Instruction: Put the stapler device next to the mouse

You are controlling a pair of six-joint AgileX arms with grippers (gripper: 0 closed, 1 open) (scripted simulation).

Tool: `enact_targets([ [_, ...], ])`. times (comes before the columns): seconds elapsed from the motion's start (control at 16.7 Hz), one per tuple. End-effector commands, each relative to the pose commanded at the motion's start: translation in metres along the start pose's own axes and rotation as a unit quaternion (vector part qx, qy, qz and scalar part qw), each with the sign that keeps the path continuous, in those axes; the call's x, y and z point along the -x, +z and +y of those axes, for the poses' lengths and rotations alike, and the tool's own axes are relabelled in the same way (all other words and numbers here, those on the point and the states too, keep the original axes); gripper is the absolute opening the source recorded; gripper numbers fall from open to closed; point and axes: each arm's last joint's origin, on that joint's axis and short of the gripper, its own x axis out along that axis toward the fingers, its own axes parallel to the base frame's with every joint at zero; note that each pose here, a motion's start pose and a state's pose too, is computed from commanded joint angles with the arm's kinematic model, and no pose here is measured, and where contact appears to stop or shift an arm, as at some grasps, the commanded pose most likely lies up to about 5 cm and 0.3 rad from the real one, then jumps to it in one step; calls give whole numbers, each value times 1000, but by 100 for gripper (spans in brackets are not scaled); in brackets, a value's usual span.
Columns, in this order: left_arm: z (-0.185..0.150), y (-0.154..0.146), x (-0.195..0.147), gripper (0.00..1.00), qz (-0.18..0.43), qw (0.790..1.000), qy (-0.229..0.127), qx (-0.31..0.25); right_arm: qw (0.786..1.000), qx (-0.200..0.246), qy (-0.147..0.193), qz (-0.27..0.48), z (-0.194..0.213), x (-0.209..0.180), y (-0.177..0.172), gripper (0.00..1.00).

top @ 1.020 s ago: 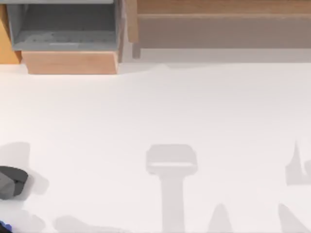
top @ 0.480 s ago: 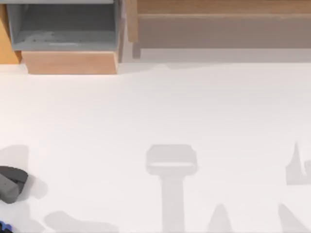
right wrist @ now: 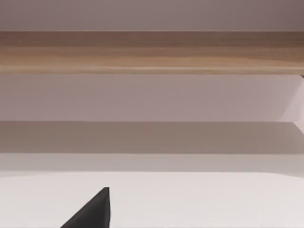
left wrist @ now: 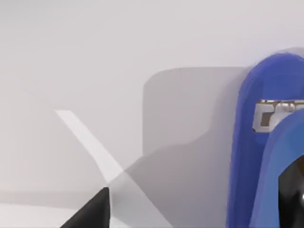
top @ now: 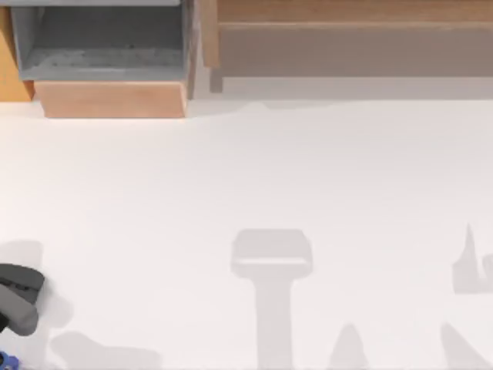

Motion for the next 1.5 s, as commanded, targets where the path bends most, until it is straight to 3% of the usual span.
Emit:
enact_targets([
  [0.06,0,0,0,100,0,1000,0,0,1000,0,0,0,0,0,0,100],
  [0.84,0,0,0,2,0,1000,0,0,1000,0,0,0,0,0,0,100],
  [1.5,1,1,5,0,-5,1000,1,1,1000,0,0,0,0,0,0,100],
])
